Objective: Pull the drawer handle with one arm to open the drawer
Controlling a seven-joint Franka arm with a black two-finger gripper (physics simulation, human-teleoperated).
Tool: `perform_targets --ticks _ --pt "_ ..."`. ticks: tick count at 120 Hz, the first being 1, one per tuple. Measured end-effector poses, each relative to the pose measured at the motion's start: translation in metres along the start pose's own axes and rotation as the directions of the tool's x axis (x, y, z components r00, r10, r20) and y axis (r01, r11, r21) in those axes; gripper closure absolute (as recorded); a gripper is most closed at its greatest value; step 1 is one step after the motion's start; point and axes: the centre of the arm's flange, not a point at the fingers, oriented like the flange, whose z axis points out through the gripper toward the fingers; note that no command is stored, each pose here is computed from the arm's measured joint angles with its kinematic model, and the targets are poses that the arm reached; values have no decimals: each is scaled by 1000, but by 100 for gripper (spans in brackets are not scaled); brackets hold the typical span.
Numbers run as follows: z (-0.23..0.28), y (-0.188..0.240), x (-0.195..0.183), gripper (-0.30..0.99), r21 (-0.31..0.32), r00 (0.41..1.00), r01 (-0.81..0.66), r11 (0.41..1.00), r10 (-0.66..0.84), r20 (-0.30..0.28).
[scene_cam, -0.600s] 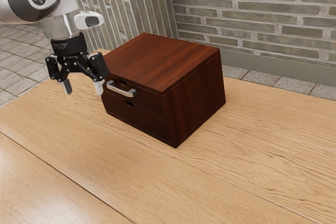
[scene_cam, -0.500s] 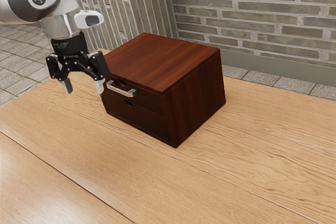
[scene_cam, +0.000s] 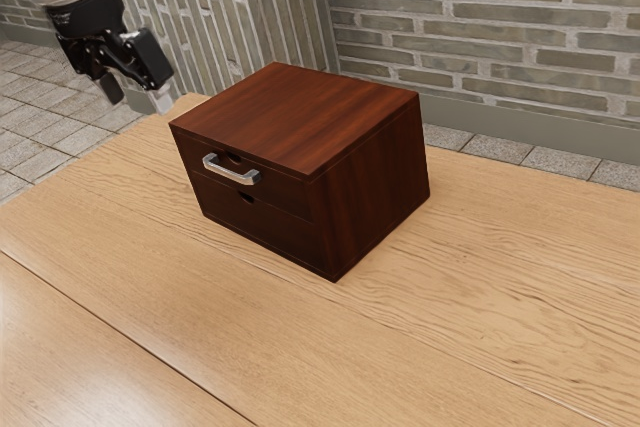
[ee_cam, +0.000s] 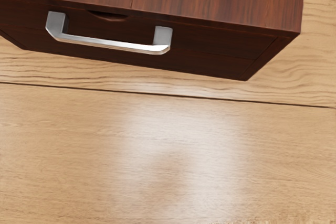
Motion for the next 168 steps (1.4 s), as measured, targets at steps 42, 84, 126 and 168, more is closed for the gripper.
perform_targets --ticks 42,84,126,168 --pt "23 46 -12 0 0 798 -601 799 599 66" --pt "89 69 -46 0 40 492 -871 490 866 92" --pt "119 56 -38 0 75 300 -953 293 947 118" --pt "132 12 -27 0 89 222 -973 212 966 130"
